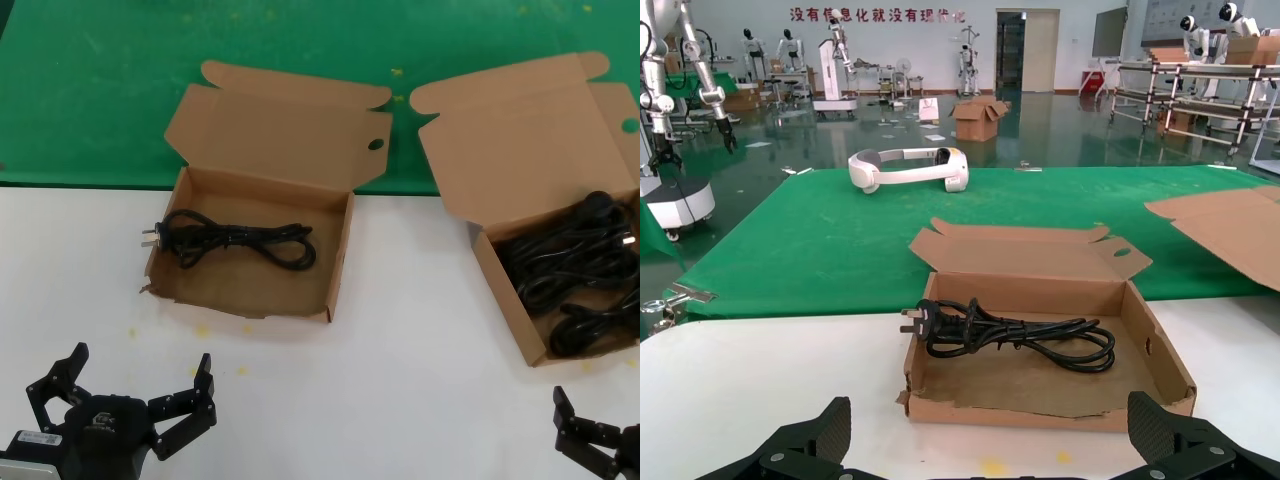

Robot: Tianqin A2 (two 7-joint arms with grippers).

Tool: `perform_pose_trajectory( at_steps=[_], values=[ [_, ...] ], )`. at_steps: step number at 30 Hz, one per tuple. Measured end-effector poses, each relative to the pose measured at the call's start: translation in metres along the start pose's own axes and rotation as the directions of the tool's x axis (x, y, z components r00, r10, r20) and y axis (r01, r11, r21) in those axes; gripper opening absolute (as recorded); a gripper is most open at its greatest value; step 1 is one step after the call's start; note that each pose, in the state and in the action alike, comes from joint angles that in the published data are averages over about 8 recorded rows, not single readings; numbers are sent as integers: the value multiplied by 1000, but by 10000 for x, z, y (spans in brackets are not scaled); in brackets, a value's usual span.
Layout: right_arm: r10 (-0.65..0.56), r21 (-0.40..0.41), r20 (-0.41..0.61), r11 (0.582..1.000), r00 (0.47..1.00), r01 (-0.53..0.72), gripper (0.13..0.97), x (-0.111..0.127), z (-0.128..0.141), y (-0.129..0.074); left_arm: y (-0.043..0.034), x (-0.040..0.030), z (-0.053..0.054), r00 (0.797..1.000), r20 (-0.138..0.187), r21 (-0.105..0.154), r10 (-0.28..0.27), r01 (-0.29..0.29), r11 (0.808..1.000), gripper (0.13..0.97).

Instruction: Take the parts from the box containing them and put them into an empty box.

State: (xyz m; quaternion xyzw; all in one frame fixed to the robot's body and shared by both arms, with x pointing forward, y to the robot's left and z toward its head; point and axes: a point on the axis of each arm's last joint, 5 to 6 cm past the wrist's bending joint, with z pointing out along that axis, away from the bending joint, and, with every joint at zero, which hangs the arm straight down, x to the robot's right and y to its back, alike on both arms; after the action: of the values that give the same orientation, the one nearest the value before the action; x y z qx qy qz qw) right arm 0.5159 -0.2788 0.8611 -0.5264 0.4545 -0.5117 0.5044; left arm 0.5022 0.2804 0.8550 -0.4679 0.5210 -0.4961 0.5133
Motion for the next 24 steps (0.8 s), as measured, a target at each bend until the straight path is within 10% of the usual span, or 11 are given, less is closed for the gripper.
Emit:
perform_pose_trajectory(
  at_steps=[24],
  values=[
    [0,0,0,1000,1000,0,966,0,0,0,0,0,0,1000,0,0,0,0,1000,966]
  ],
)
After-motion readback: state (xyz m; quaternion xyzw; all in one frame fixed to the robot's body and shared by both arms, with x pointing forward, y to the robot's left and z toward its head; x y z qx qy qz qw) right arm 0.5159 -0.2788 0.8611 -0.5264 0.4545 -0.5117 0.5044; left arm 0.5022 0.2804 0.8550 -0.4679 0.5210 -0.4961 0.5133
